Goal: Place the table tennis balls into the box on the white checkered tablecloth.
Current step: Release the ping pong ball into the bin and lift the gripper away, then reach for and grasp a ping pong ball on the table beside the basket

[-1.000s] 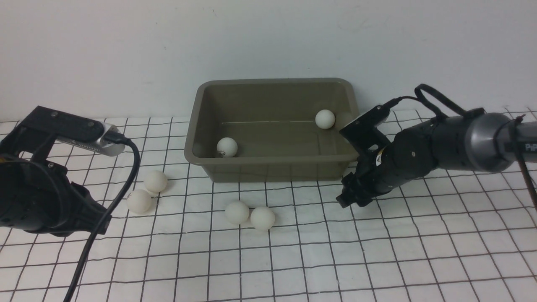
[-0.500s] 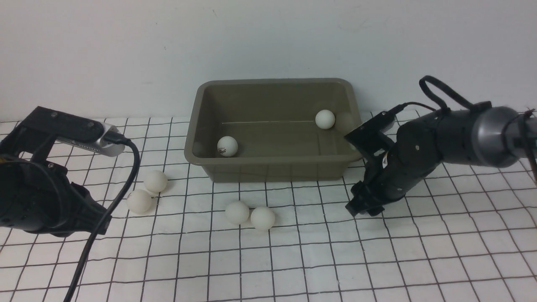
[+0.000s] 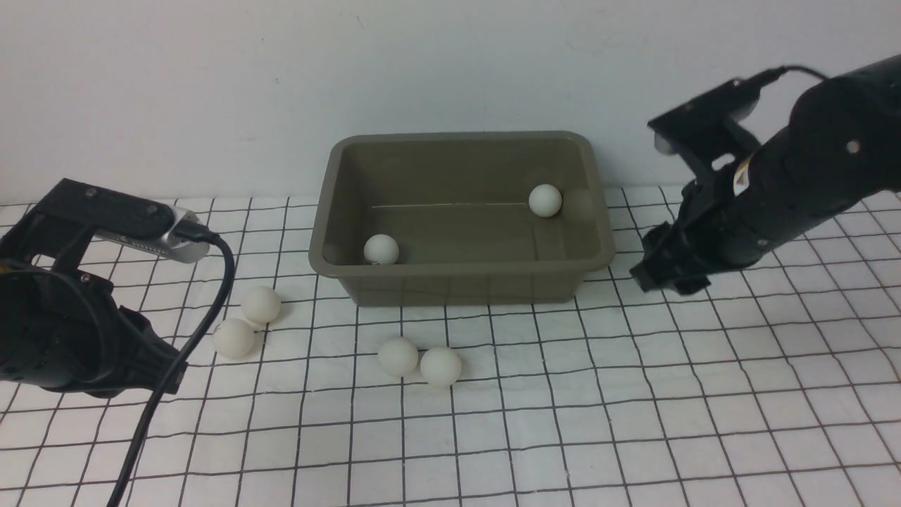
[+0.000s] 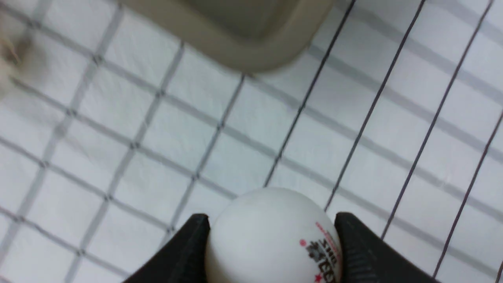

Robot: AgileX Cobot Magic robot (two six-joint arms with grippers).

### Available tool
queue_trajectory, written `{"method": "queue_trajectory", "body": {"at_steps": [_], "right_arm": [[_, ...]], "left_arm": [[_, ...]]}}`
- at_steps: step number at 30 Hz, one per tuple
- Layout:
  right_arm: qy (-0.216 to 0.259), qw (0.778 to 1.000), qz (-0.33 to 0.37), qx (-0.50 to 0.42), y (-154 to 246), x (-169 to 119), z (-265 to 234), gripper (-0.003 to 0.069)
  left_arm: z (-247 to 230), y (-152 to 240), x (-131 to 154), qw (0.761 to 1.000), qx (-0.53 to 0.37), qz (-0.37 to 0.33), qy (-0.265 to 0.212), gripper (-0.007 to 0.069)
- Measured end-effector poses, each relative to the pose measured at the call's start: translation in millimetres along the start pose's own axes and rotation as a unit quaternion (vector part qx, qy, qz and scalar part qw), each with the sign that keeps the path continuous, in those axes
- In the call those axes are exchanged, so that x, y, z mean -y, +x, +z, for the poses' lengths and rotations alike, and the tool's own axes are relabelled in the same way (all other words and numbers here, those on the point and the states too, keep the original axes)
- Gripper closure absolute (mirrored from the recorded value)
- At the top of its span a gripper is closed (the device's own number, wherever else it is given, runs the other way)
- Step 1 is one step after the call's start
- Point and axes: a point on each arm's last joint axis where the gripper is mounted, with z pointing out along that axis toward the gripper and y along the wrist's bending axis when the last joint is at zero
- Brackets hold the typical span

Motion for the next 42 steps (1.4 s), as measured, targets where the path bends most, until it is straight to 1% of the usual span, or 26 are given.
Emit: {"method": "queue_trajectory", "body": {"at_steps": [3, 5, 7, 10, 14, 16, 21, 23, 25, 28, 31, 36, 40, 42], "right_arm": [[0.004, 0.996, 0.013, 0.083, -15, 1, -7, 0.0299], [0.005, 0.994, 0.016, 0.106, -20, 1, -4, 0.0299], [0.005, 0.992, 0.022, 0.127, -32, 3, 16, 0.0299], [0.003, 0.992, 0.024, 0.122, -47, 5, 43, 0.0299], [-0.006, 0.993, 0.035, 0.114, -78, 8, 87, 0.0299], [-0.009, 0.993, 0.038, 0.115, -93, 10, 100, 0.0299], [-0.013, 0.994, 0.033, 0.106, -109, 12, 131, 0.0297], [-0.016, 0.994, 0.036, 0.1, -110, 11, 142, 0.0273], [-0.022, 0.994, 0.042, 0.094, -109, 10, 147, 0.023], [-0.028, 0.994, 0.049, 0.093, -110, 9, 146, 0.0186], [-0.032, 0.994, 0.051, 0.088, -111, 9, 138, 0.018], [-0.027, 0.995, 0.037, 0.089, -118, 12, 101, 0.018], [-0.01, 0.996, 0.017, 0.088, -122, 17, 53, 0.0209], [0.0, 0.997, 0.007, 0.082, -121, 19, 22, 0.0258]], "left_arm": [[0, 0, 0, 1.0, 0.0, 0.0, 0.0, 0.0626], [0, 0, 0, 1.0, 0.0, 0.0, 0.0, 0.0626], [0, 0, 0, 1.0, 0.0, 0.0, 0.0, 0.0626], [0, 0, 0, 1.0, 0.0, 0.0, 0.0, 0.0626], [0, 0, 0, 1.0, 0.0, 0.0, 0.0, 0.0626], [0, 0, 0, 1.0, 0.0, 0.0, 0.0, 0.0626], [0, 0, 0, 1.0, 0.0, 0.0, 0.0, 0.0626], [0, 0, 0, 1.0, 0.0, 0.0, 0.0, 0.0626], [0, 0, 0, 1.0, 0.0, 0.0, 0.0, 0.0626], [0, 0, 0, 1.0, 0.0, 0.0, 0.0, 0.0626], [0, 0, 0, 1.0, 0.002, 0.0, -0.001, 0.0626], [0, -2, -1, 1.0, 0.011, 0.0, -0.006, 0.0626], [2, -7, -4, 0.999, 0.033, -0.002, -0.02, 0.0613], [7, -10, -8, 0.999, 0.043, -0.005, -0.028, 0.0587]]}}
